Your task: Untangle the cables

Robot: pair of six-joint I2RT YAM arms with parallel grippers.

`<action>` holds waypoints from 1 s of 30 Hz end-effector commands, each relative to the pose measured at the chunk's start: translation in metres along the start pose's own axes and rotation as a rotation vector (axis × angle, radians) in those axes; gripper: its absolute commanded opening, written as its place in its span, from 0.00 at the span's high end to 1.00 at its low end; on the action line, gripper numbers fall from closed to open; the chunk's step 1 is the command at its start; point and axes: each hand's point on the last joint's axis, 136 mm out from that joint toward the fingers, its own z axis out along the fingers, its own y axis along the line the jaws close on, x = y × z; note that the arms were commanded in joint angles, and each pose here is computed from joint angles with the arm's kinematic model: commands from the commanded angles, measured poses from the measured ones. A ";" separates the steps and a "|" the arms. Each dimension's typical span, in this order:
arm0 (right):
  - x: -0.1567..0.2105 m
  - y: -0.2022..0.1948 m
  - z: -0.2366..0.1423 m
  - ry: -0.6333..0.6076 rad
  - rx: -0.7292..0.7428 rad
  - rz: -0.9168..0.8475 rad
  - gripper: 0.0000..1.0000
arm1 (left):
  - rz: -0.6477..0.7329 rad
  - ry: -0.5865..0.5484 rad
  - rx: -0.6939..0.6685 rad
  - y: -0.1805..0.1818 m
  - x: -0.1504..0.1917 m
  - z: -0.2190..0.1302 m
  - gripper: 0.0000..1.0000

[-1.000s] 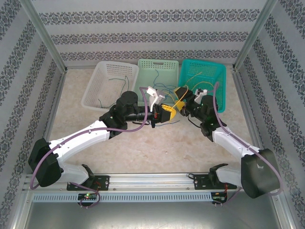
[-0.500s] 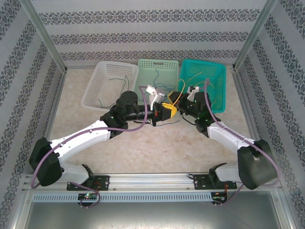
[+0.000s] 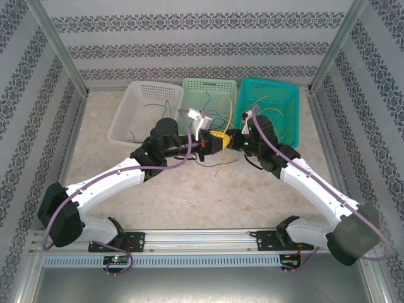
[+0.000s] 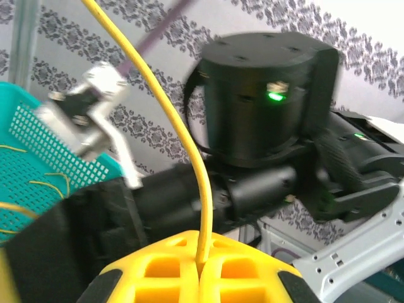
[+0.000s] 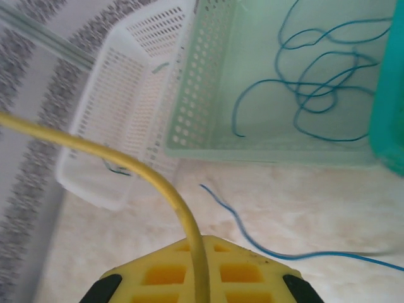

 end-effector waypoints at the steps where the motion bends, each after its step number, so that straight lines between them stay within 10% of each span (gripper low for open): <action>1: 0.012 -0.034 -0.017 0.048 0.195 -0.252 0.93 | -0.069 -0.107 0.017 0.005 -0.028 -0.018 0.95; 13: -0.006 -0.077 -0.068 -0.038 0.464 -0.619 0.92 | -0.107 -0.107 0.067 0.003 -0.042 -0.045 0.91; 30: -0.026 -0.090 -0.127 -0.150 0.641 -1.036 0.92 | -0.340 0.385 0.044 0.040 0.050 -0.065 0.91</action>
